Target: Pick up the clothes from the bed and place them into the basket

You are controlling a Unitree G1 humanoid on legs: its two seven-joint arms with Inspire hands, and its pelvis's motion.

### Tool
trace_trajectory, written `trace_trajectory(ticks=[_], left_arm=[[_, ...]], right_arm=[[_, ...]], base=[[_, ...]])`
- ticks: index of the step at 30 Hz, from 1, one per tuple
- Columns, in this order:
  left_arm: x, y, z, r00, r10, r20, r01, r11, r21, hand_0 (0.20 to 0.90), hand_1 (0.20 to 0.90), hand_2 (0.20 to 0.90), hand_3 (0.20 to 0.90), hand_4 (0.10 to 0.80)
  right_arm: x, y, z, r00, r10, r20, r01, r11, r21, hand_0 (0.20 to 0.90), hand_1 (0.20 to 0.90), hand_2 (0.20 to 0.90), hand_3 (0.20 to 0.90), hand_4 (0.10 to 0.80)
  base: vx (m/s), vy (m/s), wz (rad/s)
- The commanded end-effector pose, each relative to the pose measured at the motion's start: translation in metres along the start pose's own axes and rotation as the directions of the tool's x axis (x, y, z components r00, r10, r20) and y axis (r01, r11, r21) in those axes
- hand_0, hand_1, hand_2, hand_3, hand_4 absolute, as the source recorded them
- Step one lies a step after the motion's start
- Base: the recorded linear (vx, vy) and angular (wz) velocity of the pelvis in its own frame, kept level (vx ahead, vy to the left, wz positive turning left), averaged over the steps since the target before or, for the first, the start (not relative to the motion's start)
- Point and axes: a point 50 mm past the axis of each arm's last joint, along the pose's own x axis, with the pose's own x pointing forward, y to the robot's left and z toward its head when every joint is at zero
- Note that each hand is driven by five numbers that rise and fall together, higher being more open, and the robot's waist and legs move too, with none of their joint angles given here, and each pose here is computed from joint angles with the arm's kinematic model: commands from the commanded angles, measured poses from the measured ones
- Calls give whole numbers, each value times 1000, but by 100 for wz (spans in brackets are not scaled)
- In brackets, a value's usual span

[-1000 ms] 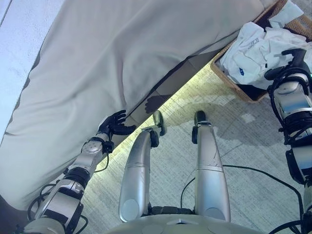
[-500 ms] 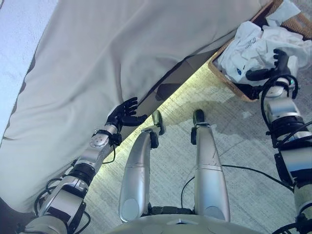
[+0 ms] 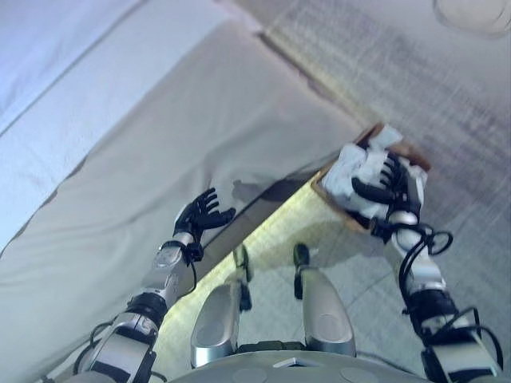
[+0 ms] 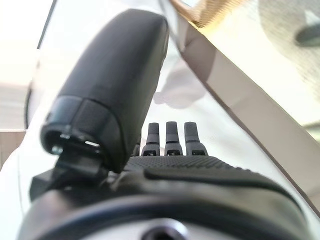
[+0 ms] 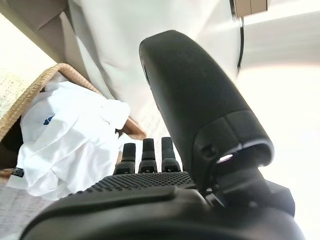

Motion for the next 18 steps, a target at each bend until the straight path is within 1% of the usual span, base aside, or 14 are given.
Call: trace_trajectory(ticks=[1, 2, 4, 6, 7, 8, 9, 10, 12, 14, 16, 18], left_arm=[[-8, 3, -16, 1000, -11, 10, 12, 986, -166, 900, 900, 900, 900, 800], [-11, 5, -22, 1000, -12, 1, 12, 978, -211, 900, 900, 900, 900, 800], [-18, 9, -38, 999, -11, -47, -5, 944, -329, 900, 900, 900, 900, 800], [-22, 13, -48, 997, -2, -81, -30, 920, -390, 900, 900, 900, 900, 800], [-25, 17, -55, 995, 7, -103, -51, 898, -438, 900, 900, 900, 900, 800], [-32, 25, -66, 990, 22, -137, -87, 866, -493, 900, 900, 900, 900, 800], [-34, 27, -68, 989, 27, -143, -97, 856, -509, 900, 900, 900, 900, 800], [-38, 30, -75, 987, 30, -156, -113, 823, -556, 900, 900, 900, 900, 800], [-46, 35, -87, 983, 36, -177, -143, 758, -637, 900, 900, 900, 900, 800], [-54, 38, -98, 979, 47, -200, -177, 690, -702, 900, 900, 900, 900, 800], [-63, 39, -110, 971, 54, -234, -212, 648, -731, 900, 900, 900, 900, 800], [-68, 41, -117, 960, 66, -272, -248, 648, -720, 900, 900, 900, 900, 800]], right_arm=[[-10, 5, -13, 998, 40, 55, -42, 998, 40, 900, 900, 900, 900, 800], [-15, 7, -25, 999, 47, 0, -46, 998, 49, 900, 900, 900, 900, 800], [-24, 12, -55, 982, 111, -151, -99, 992, 84, 900, 900, 900, 900, 800], [-31, 14, -72, 964, 146, -222, -129, 988, 86, 900, 900, 900, 900, 800], [-37, 15, -83, 943, 182, -277, -160, 982, 102, 900, 900, 900, 900, 800], [-48, 13, -104, 906, 217, -363, -180, 974, 134, 900, 900, 900, 900, 800], [-51, 13, -108, 894, 229, -386, -185, 971, 150, 900, 900, 900, 900, 800], [-57, 11, -120, 861, 257, -439, -178, 961, 212, 900, 900, 900, 900, 800], [-73, 10, -139, 795, 319, -516, -139, 924, 357, 900, 900, 900, 900, 800], [-86, 8, -153, 760, 351, -547, -6, 845, 535, 900, 900, 900, 900, 800], [-100, 3, -165, 737, 354, -575, 76, 802, 592, 900, 900, 900, 900, 800], [-108, -3, -173, 709, 331, -623, 92, 833, 546, 900, 900, 900, 900, 800]], base=[[132, 96, 14], [125, 98, 24], [88, 72, 20], [65, 22, 15], [85, 24, 24], [77, 28, 24], [72, 38, 19], [50, 34, 9], [70, 48, 17], [51, 56, 10], [16, 60, 2], [-17, 43, 3]])
